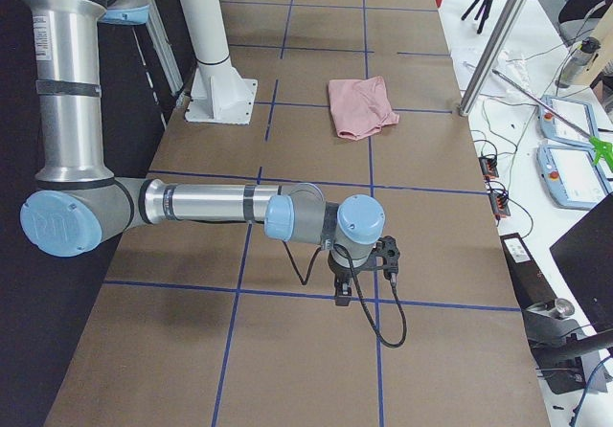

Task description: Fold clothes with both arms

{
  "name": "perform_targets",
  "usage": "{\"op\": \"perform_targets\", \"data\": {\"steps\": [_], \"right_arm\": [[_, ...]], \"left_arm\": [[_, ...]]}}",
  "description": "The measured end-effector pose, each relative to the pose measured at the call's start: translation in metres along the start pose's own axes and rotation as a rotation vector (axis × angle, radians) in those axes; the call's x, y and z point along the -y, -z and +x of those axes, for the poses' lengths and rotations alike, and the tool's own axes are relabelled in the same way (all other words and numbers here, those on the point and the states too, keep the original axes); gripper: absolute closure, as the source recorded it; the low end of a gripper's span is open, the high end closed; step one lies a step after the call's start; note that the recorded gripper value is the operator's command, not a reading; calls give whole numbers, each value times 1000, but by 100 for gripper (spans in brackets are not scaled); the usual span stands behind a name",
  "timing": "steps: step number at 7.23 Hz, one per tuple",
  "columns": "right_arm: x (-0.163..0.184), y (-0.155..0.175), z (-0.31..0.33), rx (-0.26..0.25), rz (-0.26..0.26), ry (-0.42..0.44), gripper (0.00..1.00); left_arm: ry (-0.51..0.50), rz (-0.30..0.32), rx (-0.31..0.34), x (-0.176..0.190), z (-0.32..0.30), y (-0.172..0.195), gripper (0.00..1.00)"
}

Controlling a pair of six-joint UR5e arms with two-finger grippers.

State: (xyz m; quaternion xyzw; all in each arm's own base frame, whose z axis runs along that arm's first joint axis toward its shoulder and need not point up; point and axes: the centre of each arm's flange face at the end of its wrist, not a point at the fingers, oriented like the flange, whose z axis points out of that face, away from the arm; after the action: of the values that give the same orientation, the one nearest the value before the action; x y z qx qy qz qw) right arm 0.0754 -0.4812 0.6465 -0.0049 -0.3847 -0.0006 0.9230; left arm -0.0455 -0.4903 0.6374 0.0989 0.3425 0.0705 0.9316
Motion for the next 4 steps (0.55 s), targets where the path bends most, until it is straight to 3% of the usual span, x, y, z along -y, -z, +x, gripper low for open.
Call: {"op": "perform_targets", "data": {"steps": [4], "right_arm": [[8, -13, -20, -10, 14, -46, 0]], "left_arm": [[2, 0, 0, 0, 0, 0, 0]]}}
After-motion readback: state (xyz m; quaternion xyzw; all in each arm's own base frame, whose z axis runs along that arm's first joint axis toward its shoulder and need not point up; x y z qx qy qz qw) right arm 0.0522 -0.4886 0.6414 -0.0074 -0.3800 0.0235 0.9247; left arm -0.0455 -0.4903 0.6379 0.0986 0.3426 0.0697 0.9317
